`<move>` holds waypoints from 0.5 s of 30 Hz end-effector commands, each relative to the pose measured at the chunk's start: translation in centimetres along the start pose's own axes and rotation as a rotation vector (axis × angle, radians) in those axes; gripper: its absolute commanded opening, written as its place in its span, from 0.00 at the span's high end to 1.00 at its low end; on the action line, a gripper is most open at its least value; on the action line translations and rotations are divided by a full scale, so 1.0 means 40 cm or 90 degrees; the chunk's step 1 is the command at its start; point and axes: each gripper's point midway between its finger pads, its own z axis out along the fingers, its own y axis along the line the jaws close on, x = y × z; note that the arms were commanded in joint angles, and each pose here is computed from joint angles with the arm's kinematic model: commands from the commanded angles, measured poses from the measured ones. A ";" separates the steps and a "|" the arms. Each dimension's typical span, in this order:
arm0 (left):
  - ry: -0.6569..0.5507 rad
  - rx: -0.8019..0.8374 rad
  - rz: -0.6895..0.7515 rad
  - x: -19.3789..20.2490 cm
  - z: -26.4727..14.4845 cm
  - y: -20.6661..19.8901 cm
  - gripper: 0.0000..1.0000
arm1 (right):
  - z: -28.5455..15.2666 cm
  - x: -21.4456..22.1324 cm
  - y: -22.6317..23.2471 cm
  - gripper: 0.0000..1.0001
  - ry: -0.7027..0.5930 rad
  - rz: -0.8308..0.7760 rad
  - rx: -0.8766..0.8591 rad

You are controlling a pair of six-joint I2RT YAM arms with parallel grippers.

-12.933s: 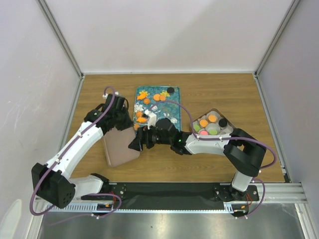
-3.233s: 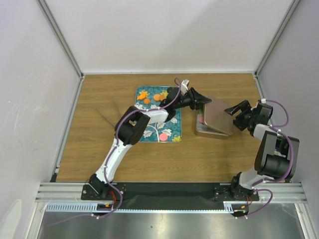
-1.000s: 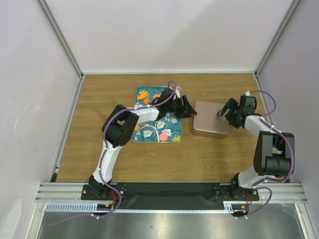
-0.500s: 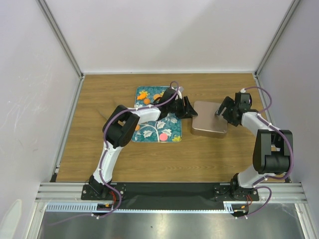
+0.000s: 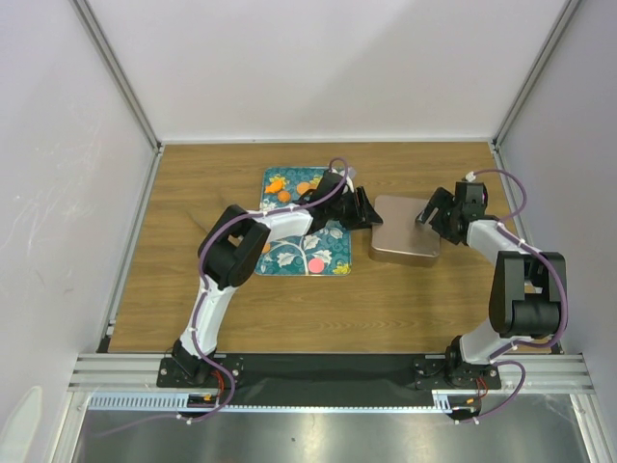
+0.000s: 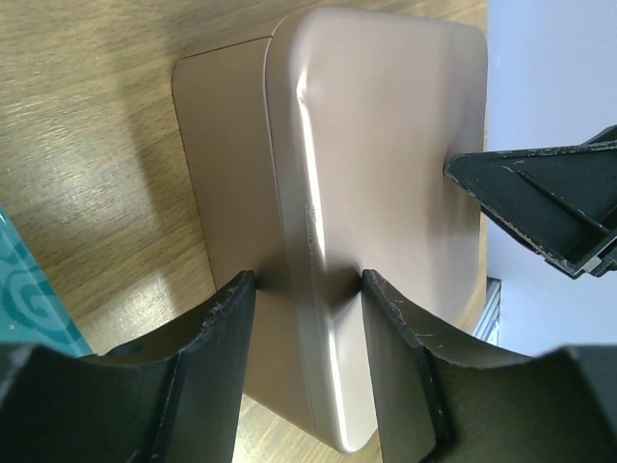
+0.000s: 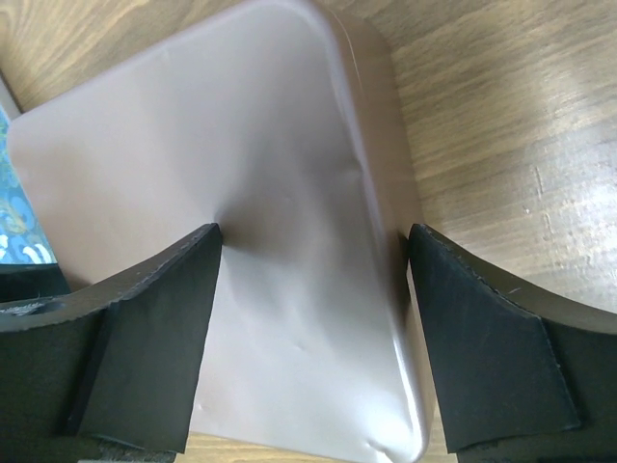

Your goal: Pack the cookies

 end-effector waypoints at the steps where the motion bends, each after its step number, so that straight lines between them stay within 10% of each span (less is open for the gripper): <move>1: 0.018 -0.009 0.020 0.058 -0.009 -0.031 0.48 | 0.025 0.099 -0.016 0.20 0.077 0.016 -0.019; 15: 0.036 0.006 0.030 0.142 -0.015 -0.075 0.49 | 0.022 0.142 -0.056 0.33 0.113 0.063 -0.031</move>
